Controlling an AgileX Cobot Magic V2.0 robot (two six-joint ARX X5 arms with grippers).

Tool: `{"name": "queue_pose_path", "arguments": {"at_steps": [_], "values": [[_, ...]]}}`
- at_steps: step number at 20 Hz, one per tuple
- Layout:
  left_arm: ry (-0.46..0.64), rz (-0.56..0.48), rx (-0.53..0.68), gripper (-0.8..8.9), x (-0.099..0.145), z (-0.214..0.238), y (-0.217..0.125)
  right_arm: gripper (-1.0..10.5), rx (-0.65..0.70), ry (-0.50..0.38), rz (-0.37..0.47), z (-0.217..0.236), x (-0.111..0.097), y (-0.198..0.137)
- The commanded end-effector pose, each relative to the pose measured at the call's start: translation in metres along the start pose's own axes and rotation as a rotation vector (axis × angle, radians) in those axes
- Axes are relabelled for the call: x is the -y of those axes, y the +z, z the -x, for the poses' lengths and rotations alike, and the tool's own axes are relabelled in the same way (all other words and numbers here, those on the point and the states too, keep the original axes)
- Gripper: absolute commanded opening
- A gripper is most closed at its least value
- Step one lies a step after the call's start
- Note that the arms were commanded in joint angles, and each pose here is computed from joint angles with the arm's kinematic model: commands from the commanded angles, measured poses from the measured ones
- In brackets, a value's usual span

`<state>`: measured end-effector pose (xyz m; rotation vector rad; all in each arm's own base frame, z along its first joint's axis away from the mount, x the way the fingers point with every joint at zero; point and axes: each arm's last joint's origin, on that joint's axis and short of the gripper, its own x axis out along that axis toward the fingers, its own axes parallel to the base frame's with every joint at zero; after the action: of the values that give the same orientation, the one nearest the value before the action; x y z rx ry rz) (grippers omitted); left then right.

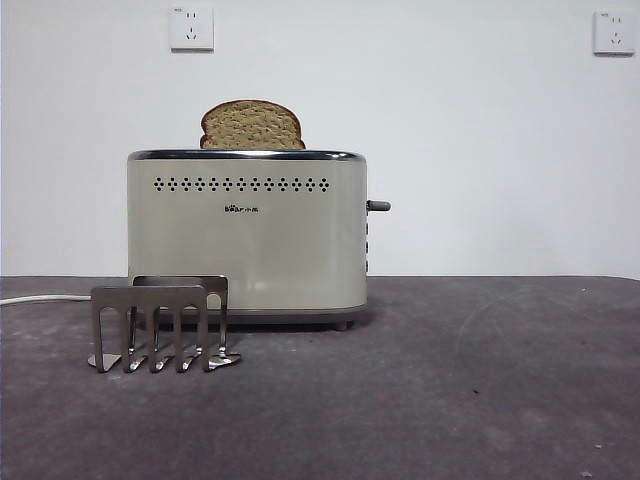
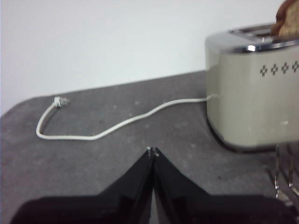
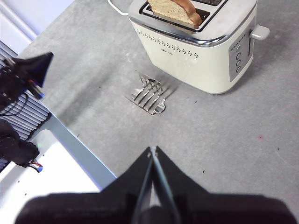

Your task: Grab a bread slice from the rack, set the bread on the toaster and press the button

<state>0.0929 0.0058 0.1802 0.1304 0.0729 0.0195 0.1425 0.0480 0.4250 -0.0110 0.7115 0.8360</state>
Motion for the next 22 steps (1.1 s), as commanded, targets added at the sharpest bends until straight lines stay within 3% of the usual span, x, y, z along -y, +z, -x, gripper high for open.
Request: {"name": "queue_pose_path", "arguments": {"at_steps": [1,4,7,22], "values": [[0.004,0.013,-0.011,-0.03,0.000,-0.002,-0.007,0.0,-0.002,0.001,-0.005,-0.001,0.000,0.000],[-0.001,0.019,-0.042,-0.03,0.002,-0.004,-0.018,0.0,-0.002,0.001,-0.004,-0.001,0.000,0.000],[-0.006,0.088,-0.110,-0.03,0.004,-0.005,-0.033,0.0,-0.002,0.001,-0.005,-0.001,0.000,0.000],[-0.003,0.097,-0.104,-0.03,0.004,-0.005,-0.032,0.0,-0.002,0.001,-0.004,-0.001,0.000,0.000]]}}
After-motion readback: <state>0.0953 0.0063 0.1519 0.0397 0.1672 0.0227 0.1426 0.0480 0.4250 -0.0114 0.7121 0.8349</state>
